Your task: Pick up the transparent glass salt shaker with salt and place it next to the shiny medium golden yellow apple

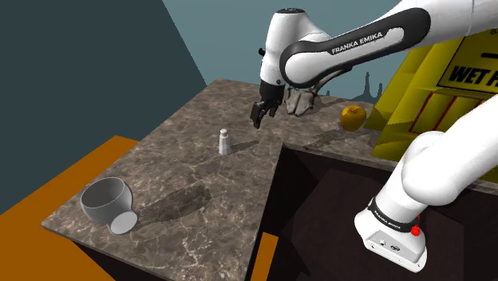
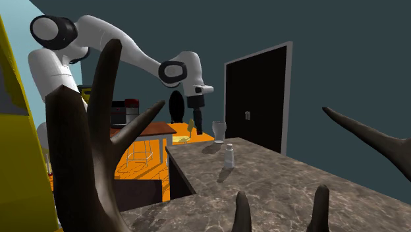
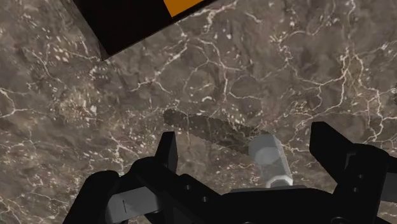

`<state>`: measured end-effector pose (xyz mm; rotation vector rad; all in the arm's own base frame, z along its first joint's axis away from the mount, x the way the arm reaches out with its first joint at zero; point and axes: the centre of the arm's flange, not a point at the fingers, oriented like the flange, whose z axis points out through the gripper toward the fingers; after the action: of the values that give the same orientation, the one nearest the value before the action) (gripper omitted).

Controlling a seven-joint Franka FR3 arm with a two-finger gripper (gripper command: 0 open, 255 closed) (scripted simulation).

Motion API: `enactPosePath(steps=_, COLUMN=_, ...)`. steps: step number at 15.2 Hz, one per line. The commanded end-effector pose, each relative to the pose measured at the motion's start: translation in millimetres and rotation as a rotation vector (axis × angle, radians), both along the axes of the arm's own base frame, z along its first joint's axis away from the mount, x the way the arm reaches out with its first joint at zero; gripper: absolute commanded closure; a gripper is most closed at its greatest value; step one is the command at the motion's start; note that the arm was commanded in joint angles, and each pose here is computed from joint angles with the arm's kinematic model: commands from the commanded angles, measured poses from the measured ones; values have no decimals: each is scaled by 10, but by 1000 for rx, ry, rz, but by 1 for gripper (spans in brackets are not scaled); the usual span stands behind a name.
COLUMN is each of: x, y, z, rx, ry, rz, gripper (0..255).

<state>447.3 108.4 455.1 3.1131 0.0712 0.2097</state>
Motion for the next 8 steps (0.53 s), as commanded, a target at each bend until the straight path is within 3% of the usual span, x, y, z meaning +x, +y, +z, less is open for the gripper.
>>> enactPosePath(steps=1, x=172, y=122, z=-124, rx=1, ry=-15, rz=-4, gripper=0)
enactPosePath(steps=8, x=793, y=529, z=-600, rx=1, ry=-61, rz=-18, gripper=0)
